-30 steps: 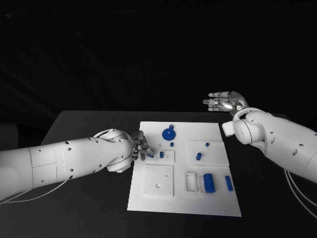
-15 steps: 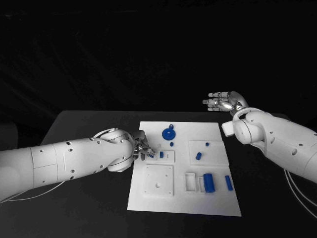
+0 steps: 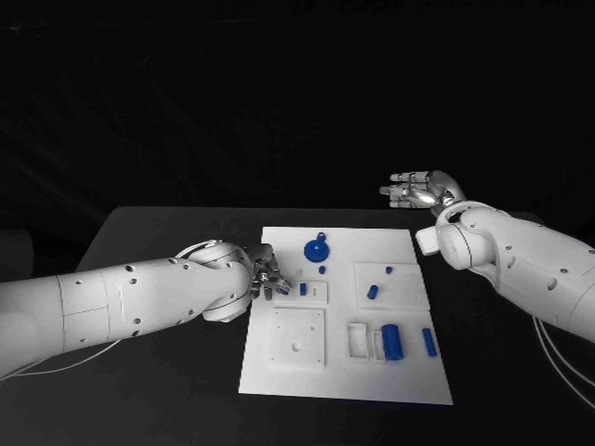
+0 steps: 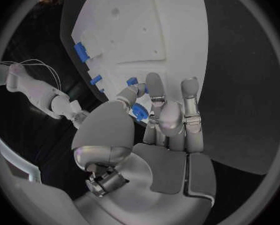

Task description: Assemble the parts on the task board

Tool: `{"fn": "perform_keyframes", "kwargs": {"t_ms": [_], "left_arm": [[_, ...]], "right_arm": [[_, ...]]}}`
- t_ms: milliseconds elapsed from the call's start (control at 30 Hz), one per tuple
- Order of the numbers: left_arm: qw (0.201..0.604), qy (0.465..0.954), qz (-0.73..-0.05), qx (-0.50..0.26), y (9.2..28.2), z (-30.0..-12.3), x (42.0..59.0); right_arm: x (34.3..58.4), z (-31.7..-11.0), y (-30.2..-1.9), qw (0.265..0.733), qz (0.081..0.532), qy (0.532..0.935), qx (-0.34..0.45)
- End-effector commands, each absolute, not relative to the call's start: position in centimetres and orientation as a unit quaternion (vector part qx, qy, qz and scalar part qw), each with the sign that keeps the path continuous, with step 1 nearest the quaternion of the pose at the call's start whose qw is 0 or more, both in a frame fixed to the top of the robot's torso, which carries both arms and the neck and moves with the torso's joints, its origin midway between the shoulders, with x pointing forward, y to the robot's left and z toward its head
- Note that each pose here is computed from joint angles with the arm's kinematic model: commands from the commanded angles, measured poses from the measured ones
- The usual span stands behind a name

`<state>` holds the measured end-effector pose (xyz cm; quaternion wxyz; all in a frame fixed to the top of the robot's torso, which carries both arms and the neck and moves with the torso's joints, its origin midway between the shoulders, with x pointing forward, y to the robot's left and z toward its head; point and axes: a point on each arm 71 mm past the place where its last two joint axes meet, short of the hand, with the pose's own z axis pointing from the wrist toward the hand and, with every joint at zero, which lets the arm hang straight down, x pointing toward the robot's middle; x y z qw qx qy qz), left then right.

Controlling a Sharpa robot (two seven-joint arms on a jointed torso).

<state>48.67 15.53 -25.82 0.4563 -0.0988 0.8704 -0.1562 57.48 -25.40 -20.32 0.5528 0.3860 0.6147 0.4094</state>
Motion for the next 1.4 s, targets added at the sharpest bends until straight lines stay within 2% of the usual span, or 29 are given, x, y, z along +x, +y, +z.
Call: {"fn": "perform_keyframes", "kwargs": {"t_ms": [33,900,1400], "left_arm": [[0.431,0.884,-0.158,-0.083,14.9,-26.6,48.0],[0.419,0.892,-0.147,-0.085,15.0,-26.9,48.5],[0.425,0.891,-0.133,-0.089,15.9,-27.1,49.0]], "right_arm": [[57.4,-20.3,-25.2,0.551,0.415,0.618,0.377],[57.4,-20.2,-25.2,0.551,0.415,0.618,0.377],[57.4,-20.3,-25.4,0.552,0.413,0.618,0.378]]}}
